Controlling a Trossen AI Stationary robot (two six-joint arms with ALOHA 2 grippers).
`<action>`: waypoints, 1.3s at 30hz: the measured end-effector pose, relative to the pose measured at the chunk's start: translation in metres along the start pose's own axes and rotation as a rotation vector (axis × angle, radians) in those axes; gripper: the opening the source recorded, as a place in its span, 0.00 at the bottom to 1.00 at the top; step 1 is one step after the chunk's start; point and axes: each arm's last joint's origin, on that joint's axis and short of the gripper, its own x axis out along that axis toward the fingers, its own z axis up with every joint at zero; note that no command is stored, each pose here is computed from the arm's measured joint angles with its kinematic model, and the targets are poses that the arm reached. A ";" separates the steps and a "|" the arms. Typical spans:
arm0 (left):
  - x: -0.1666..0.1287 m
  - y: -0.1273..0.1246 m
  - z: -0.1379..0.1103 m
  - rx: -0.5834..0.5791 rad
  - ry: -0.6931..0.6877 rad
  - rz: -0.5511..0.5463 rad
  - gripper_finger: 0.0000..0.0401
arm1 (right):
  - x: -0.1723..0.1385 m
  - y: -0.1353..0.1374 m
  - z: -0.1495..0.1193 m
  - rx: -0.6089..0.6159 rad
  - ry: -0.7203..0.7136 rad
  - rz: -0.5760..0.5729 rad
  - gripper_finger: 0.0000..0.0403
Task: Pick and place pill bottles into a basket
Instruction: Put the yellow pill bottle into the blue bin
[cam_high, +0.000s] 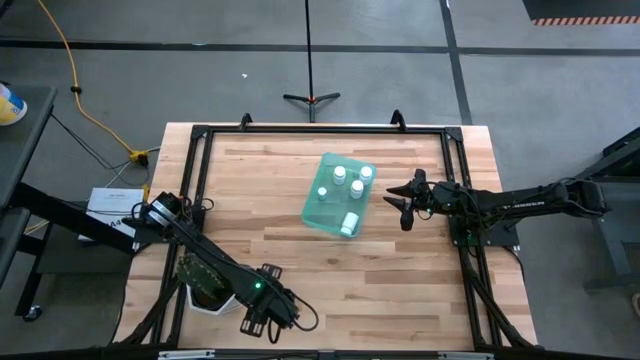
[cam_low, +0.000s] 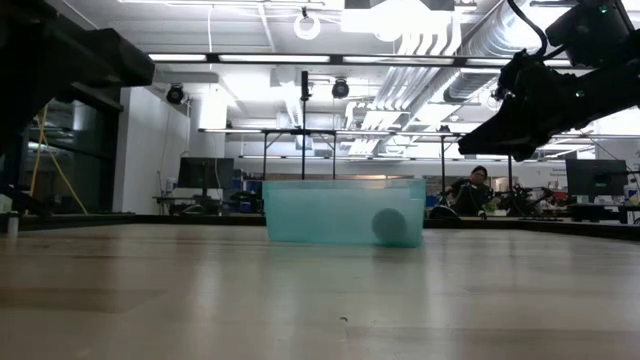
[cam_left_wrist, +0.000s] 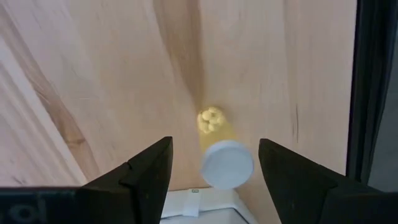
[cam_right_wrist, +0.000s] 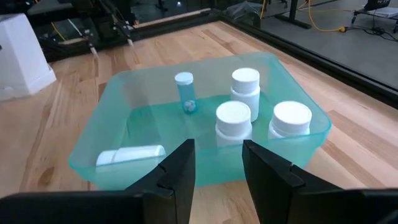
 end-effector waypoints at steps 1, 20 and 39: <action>0.000 0.000 0.000 0.000 0.000 0.000 0.68 | 0.000 0.000 0.000 -0.001 0.003 -0.001 0.31; 0.013 -0.001 0.002 0.015 0.057 -0.037 0.68 | 0.000 0.000 -0.002 -0.004 0.016 -0.004 0.31; 0.016 -0.001 0.002 0.013 0.070 -0.047 0.54 | 0.001 0.000 -0.002 -0.004 0.020 -0.004 0.31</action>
